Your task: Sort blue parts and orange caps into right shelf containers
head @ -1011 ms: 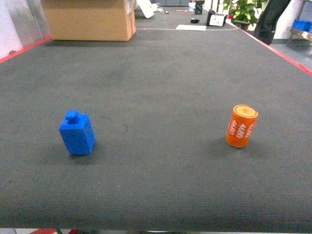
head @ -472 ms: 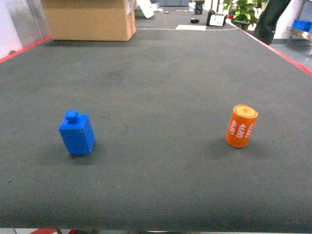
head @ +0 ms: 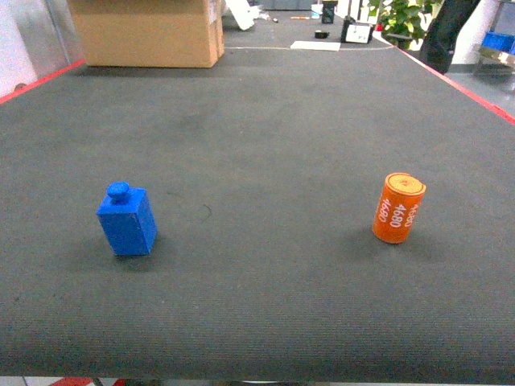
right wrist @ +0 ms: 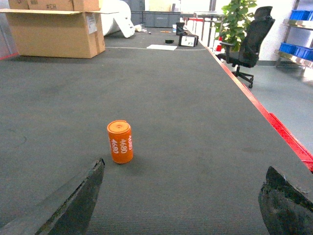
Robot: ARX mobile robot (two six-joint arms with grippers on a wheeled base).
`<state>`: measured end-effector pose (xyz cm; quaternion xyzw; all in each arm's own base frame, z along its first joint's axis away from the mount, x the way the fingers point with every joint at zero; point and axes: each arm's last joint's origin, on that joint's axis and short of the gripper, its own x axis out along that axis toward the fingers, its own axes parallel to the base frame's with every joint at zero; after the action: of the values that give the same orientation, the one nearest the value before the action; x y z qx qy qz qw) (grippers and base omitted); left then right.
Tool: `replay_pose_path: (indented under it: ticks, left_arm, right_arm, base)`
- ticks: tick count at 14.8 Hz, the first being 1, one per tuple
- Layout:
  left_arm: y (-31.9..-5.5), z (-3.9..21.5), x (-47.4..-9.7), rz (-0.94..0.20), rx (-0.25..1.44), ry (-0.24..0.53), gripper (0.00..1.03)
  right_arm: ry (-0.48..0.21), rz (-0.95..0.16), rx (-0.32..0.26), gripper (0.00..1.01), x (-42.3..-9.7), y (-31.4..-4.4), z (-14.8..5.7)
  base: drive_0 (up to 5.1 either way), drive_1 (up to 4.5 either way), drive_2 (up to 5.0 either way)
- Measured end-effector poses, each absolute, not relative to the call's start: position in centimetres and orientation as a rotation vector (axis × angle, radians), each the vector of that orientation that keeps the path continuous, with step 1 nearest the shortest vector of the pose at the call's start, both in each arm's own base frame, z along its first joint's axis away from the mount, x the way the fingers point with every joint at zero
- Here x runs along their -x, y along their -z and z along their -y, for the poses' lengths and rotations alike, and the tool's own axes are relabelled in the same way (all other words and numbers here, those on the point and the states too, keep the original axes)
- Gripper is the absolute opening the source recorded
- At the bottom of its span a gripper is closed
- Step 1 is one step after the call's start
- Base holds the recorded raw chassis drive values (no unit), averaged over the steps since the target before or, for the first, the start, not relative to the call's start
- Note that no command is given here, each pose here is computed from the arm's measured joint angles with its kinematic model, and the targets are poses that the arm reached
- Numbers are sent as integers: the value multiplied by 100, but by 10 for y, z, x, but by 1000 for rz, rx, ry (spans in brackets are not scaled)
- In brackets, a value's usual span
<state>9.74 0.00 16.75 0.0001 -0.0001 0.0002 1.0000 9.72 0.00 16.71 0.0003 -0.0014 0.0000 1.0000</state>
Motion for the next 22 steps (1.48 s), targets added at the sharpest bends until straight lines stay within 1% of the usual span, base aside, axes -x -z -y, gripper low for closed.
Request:
replay_pose_path:
  ticks: [4, 5, 6, 7, 8, 9, 11, 13, 14, 16, 22]
  left_arm:
    - [-167, 0, -97, -3, 0, -3, 98]
    - [-164, 2, -98, -96, 2, -76, 98]
    - [-164, 5, -103, -158, -9, -149, 98]
    - [-166, 4, -109, -154, -13, -231, 98]
    - [-173, 3, -118, -128, -5, -243, 98]
    - [-205, 8, -165, -28, 36, -151, 98]
    - [-209, 27, -203, -37, 39, -50, 98]
    - [-197, 46, -234, -101, 29, 14, 98]
    - [-188, 51, -244, -141, 22, 26, 98]
    - [-165, 61, -263, -243, -1, 51, 98]
    - [-145, 60, -293, -287, 45, 46, 98]
  right_arm:
    - [0, 2, -1, 98, -97, -167, 0]
    - [-23, -76, 10, 98, -97, -164, 0]
    - [-31, -137, 24, 98, -101, -160, -1]
    - [-57, -127, 37, 98, -105, -162, -5]
    - [-83, -105, 40, 98, -112, -169, -9]
    - [-90, -34, 49, 98, -152, -193, -17]
    - [-97, -34, 55, 98, -185, -198, -24]
    - [-91, -67, 59, 98, -220, -193, -31]
    - [-90, -98, 57, 98, -233, -188, -34]
    - [-112, -171, 56, 98, -257, -175, -45]
    - [-126, -216, 59, 98, -313, -160, -65]
  base:
    - [0, 0, 0]
    - [0, 0, 0]
    - [0, 0, 0]
    - [0, 0, 0]
    - [0, 0, 0]
    - [0, 0, 0]
    - [0, 0, 0]
    - [0, 0, 0]
    - [0, 0, 0]
    - [0, 0, 0]
    - [0, 0, 0]
